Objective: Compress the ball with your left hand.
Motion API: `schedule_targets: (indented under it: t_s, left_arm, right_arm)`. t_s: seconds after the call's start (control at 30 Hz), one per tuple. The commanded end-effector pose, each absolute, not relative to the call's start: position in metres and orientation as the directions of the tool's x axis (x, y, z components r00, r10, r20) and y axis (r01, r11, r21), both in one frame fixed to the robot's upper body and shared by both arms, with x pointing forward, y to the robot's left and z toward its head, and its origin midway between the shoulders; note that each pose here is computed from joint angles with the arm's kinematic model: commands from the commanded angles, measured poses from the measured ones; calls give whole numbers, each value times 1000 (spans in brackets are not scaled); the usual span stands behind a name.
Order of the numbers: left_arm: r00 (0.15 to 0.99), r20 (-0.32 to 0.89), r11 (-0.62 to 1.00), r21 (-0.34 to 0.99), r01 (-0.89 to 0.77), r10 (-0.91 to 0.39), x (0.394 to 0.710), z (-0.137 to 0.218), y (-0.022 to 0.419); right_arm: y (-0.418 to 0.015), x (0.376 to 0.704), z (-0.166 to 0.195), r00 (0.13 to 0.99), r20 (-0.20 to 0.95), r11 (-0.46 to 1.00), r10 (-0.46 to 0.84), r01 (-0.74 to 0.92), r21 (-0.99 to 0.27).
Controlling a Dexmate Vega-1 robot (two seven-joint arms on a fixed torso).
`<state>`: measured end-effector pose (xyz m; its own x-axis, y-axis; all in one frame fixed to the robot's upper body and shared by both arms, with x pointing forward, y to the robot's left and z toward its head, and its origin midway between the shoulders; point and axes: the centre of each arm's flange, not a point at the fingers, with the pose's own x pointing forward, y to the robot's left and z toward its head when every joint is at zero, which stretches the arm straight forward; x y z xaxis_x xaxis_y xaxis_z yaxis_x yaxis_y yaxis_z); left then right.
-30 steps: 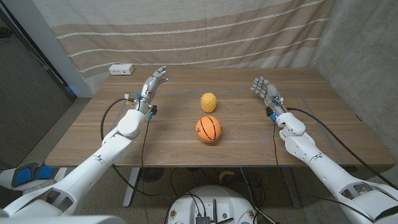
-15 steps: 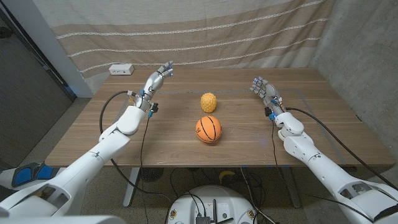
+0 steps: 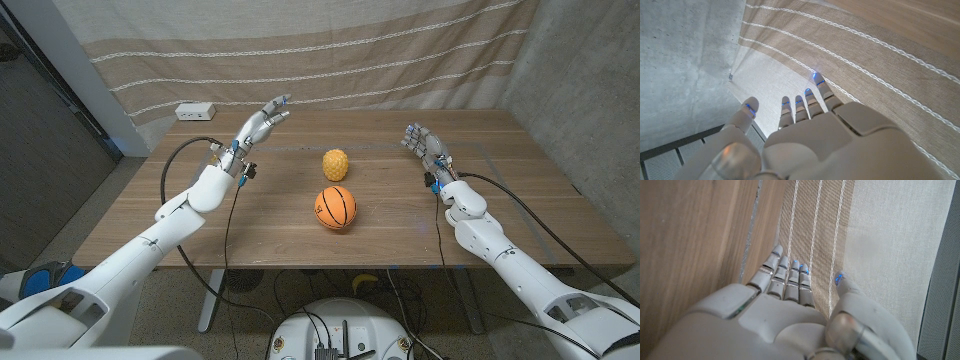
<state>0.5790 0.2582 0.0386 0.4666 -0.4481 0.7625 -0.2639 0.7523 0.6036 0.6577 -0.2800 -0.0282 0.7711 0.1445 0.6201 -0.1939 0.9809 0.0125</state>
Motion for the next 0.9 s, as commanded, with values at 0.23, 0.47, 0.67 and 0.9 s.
schedule_targets:
  t_s: [0.23, 0.47, 0.67, 0.9]
  left_arm:
    - [365, 708, 625, 706, -333, -605, 567, 48, 235]
    - [336, 684, 607, 730, -315, -648, 564, 49, 230]
    - [306, 658, 580, 752, -314, -688, 561, 51, 224]
    - [277, 618, 540, 782, -310, -736, 558, 54, 218]
  right_arm:
    - [-277, 654, -30, 768, 628, 985, 126, -171, 12]
    - [-277, 653, -31, 767, 631, 986, 118, -165, 16]
    - [-276, 652, -32, 764, 635, 987, 114, -161, 17]
    - [-276, 649, -35, 763, 638, 988, 105, -153, 21]
